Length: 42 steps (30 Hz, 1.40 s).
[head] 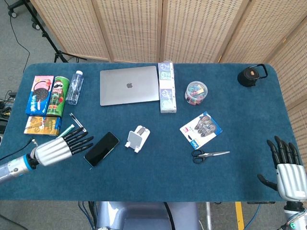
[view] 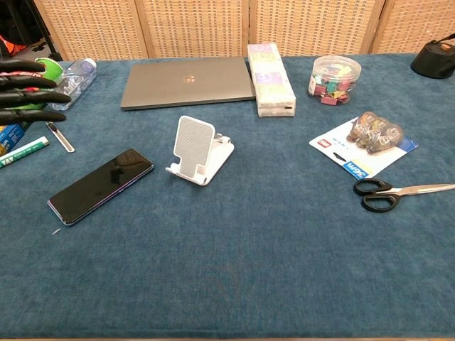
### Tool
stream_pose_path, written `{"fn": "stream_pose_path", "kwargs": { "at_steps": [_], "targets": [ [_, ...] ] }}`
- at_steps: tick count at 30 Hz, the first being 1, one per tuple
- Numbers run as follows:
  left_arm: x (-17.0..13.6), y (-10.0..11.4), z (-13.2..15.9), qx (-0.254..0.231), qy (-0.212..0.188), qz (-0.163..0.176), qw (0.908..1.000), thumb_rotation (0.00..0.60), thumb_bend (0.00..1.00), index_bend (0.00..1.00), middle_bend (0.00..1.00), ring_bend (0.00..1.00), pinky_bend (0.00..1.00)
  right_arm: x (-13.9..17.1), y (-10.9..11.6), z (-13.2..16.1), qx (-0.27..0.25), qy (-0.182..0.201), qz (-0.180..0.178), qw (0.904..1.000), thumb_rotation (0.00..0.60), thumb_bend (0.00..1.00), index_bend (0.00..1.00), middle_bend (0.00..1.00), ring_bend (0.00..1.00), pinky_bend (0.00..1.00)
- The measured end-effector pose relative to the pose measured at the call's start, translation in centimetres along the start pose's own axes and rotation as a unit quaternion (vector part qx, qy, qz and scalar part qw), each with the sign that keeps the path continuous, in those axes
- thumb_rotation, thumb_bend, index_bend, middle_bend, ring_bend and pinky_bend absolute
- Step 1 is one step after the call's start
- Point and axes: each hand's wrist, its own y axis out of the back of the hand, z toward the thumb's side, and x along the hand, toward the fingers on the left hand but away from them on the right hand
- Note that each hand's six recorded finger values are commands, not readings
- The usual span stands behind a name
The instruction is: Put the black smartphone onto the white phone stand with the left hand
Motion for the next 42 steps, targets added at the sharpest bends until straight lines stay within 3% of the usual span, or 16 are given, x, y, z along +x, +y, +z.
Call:
{"fn": "stream_pose_path", "kwargs": {
  "at_steps": [4,9,12,18,35,42],
  "targets": [
    [2.7,-1.0,0.2,-0.021,-0.008,0.0,0.9997,0.6,0.0,0.0,0.0,0.0,0.0,-0.2,-0.2,-0.3,0.0,-0.007,0.004,1.0,0.6,0.0,0.0,0.0,0.0,0.0],
    [4.0,-1.7,0.3,-0.103,0.046,0.009,0.9936,0.6,0.0,0.0,0.0,0.0,0.0,-0.4,-0.3,-0.3,-0.002,-0.007,0.007,0.9999,0.6,0.0,0.0,0.0,0.0,0.0],
    [4.7,-2.3,1.2,-0.125,0.062,0.011,0.9902,0.6,0.0,0.0,0.0,0.0,0.0,-0.4,-0.4,-0.2,-0.005,-0.003,0.01,0.9999,0.6,0.0,0.0,0.0,0.0,0.0],
    [5.2,-3.1,2.5,-0.128,0.061,-0.001,0.9899,0.6,0.0,0.0,0.0,0.0,0.0,-0.4,-0.3,0.0,-0.011,0.002,0.012,0.9999,0.6,0.0,0.0,0.0,0.0,0.0],
    [5.2,-5.3,2.9,-0.122,0.076,-0.048,0.9884,0.6,0.0,0.0,0.0,0.0,0.0,-0.3,0.1,-0.3,-0.022,0.001,0.012,0.9997,0.6,0.0,0.0,0.0,0.0,0.0],
    [5.9,-5.1,4.1,-0.135,0.065,-0.037,0.988,0.6,0.0,0.0,0.0,0.0,0.0,-0.2,-0.1,0.0,-0.019,0.005,0.017,0.9997,0.6,0.0,0.0,0.0,0.0,0.0]
  ]
}}
